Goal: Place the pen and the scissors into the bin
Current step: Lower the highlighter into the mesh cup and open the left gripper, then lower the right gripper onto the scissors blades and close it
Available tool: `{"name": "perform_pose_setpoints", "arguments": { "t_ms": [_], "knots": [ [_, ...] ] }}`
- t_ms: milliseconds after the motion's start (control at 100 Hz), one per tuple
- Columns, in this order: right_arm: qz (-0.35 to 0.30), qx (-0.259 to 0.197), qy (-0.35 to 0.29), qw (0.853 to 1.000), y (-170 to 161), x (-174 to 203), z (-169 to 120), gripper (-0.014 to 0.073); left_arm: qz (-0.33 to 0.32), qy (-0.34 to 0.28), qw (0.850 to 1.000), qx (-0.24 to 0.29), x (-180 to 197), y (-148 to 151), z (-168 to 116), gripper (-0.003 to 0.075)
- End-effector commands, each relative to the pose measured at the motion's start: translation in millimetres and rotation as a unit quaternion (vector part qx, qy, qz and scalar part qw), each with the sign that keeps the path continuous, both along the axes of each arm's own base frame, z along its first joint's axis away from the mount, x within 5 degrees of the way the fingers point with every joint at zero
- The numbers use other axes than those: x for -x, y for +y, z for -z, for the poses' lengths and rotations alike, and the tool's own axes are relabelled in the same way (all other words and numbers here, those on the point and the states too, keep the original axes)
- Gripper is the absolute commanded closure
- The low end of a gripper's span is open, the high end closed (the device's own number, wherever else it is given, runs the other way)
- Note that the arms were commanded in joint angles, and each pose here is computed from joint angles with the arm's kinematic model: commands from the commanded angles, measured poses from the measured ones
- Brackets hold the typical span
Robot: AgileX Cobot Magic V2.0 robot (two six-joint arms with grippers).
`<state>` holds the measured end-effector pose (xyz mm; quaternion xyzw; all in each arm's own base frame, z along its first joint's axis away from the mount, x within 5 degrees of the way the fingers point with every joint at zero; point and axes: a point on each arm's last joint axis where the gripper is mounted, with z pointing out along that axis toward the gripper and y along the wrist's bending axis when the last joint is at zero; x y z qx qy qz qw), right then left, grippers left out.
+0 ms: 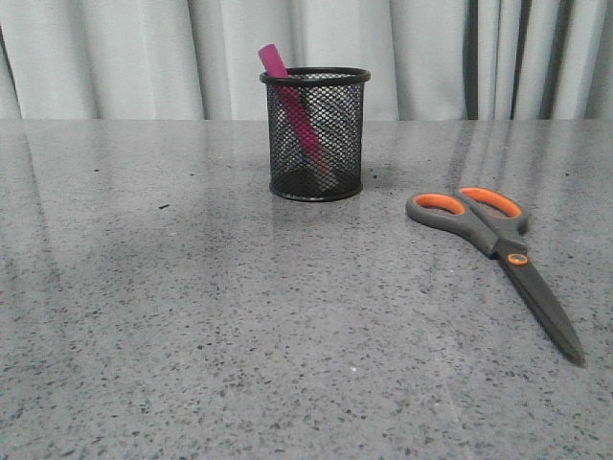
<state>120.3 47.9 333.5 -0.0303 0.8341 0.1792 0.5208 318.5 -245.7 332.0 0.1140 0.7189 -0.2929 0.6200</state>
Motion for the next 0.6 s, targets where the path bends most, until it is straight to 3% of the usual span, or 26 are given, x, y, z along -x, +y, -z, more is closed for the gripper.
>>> {"name": "perform_pose_setpoints", "arguments": {
  "t_ms": [0, 140, 230, 400, 590],
  "knots": [
    [-0.004, -0.012, -0.044, 0.999, 1, -2, -16, 0.0221, -0.004, -0.104, 0.993, 0.053, 29, 25, -75, 0.0255],
    [-0.022, 0.027, -0.007, 0.999, 2, 1, -22, 0.0221, 0.038, -0.118, 0.992, -0.007, 84, 54, -122, 0.0380],
    [-0.073, 0.082, 0.028, 0.994, 10, -2, -29, 0.0221, 0.065, -0.102, 0.991, -0.060, 118, 70, -134, 0.0398],
    [-0.142, 0.160, 0.135, 0.967, 38, -29, -28, 0.0221, 0.095, -0.082, 0.989, -0.076, 163, 95, -128, 0.0398],
    [-0.169, 0.183, 0.200, 0.948, 73, -64, -5, 0.0216, 0.104, -0.089, 0.988, -0.066, 193, 118, -117, 0.0398]
  ]
}}
